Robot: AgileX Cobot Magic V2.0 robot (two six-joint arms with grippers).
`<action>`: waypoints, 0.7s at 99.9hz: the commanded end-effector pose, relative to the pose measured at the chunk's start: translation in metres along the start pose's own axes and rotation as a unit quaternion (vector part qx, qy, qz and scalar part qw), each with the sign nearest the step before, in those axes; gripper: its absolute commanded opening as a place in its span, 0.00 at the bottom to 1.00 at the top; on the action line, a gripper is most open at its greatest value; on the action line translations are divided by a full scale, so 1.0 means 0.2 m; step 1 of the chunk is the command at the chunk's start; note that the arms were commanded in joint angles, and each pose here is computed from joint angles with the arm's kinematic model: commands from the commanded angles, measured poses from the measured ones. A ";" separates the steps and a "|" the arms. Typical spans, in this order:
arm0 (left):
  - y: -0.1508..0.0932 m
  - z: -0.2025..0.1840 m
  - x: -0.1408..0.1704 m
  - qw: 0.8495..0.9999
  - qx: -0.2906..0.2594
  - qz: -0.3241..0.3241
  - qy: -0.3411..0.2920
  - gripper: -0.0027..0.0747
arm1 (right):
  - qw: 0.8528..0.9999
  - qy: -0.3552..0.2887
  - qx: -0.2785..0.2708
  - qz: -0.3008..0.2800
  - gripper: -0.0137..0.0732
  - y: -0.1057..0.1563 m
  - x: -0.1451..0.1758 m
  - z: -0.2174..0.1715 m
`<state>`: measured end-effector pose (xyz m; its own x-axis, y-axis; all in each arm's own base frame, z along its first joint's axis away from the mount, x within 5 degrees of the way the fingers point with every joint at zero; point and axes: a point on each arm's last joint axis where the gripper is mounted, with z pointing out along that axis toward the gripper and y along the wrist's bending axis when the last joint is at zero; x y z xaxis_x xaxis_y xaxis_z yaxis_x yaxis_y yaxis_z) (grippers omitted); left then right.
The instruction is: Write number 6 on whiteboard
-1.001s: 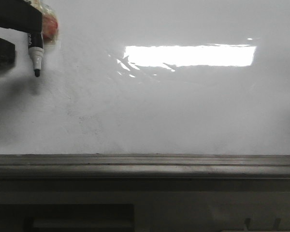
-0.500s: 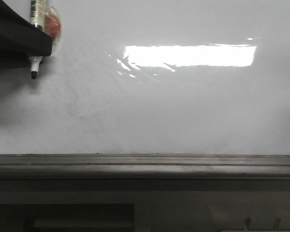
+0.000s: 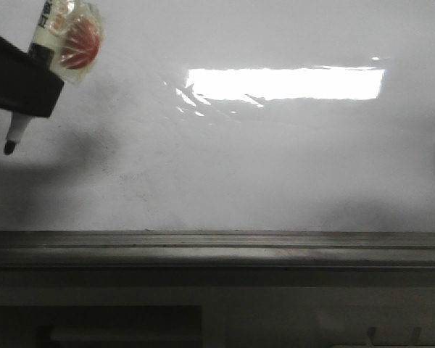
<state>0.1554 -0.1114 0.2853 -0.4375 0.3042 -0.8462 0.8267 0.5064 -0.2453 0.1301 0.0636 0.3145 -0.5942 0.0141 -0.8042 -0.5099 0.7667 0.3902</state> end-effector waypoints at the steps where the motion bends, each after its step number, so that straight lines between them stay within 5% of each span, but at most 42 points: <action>1: -0.06 -0.01 -0.05 1.000 0.004 0.028 -0.004 0.01 | 0.998 -0.009 -0.068 -0.010 0.78 0.05 -0.14 0.03; 30: -0.18 0.08 -0.04 0.995 0.009 0.100 0.015 0.01 | 0.971 0.104 -0.205 -0.066 0.78 0.20 -0.39 0.28; 70: -0.19 0.10 -0.04 0.993 -0.005 0.112 0.019 0.01 | 0.937 0.211 -0.235 -0.152 0.78 0.41 -0.53 0.57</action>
<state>0.1315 -0.1459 0.2777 -0.2577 0.4993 -0.8272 0.9153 0.4004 -0.0434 0.2262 0.1876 0.3598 -0.5565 -0.4961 -0.6665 -0.8294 0.3782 0.4111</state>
